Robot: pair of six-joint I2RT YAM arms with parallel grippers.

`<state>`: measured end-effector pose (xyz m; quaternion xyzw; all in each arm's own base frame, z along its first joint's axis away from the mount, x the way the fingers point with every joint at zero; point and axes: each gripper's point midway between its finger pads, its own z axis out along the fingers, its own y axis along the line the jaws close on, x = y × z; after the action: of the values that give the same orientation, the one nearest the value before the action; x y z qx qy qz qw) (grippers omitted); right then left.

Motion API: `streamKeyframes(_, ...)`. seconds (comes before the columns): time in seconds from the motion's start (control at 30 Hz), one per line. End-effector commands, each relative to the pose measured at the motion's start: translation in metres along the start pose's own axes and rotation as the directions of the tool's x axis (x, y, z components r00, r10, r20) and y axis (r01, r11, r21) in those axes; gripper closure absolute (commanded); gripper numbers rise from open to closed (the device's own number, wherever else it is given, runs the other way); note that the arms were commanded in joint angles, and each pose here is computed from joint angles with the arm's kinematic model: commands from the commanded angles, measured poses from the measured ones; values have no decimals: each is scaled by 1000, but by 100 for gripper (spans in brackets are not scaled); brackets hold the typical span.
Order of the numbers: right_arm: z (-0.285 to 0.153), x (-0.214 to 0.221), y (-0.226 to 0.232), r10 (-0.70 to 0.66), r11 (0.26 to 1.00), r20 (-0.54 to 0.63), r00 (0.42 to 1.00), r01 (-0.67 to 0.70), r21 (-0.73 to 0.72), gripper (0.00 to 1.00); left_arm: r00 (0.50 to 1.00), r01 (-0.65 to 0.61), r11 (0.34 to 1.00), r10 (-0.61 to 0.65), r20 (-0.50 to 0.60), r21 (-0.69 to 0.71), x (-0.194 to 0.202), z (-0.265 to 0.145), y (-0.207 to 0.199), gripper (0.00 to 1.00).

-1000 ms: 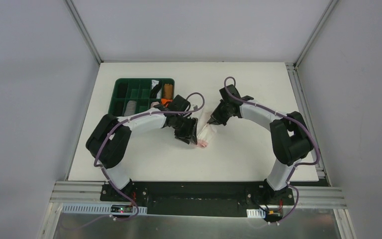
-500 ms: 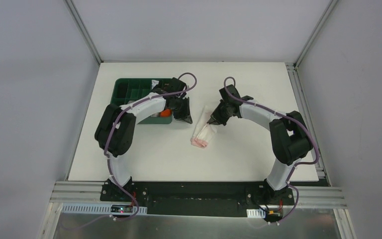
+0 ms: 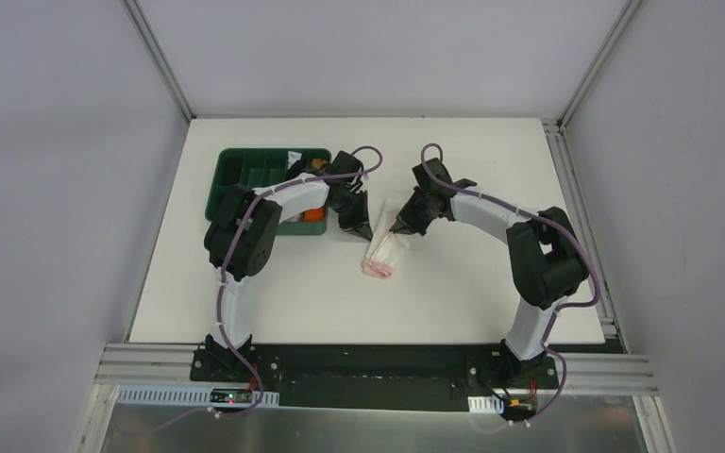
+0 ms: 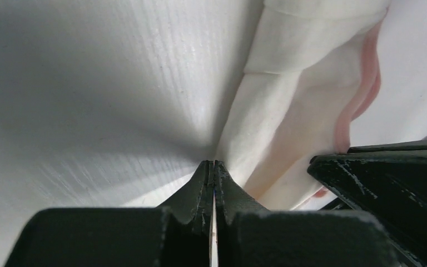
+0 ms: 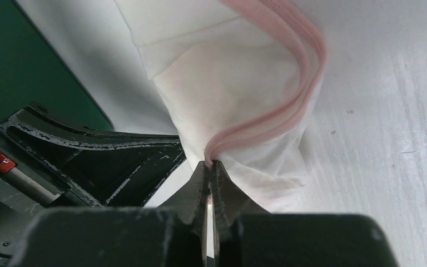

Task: Roll the underwear
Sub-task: Fold the underwear at the center of the board.

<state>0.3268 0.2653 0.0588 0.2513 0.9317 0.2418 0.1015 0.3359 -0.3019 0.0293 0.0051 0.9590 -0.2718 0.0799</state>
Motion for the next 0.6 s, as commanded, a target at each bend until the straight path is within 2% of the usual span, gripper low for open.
streamKeyframes(0.0, -3, -3, 20, -19, 999, 6, 1000, 20, -42, 100, 1000, -11, 996, 11, -3, 94, -6, -7, -29, 100)
streamKeyframes(0.57, 14, -4, 32, -52, 998, -25, 998, 51, -46, 100, 999, 0, 994, 4, -36, 109, -2, 1, -28, 100)
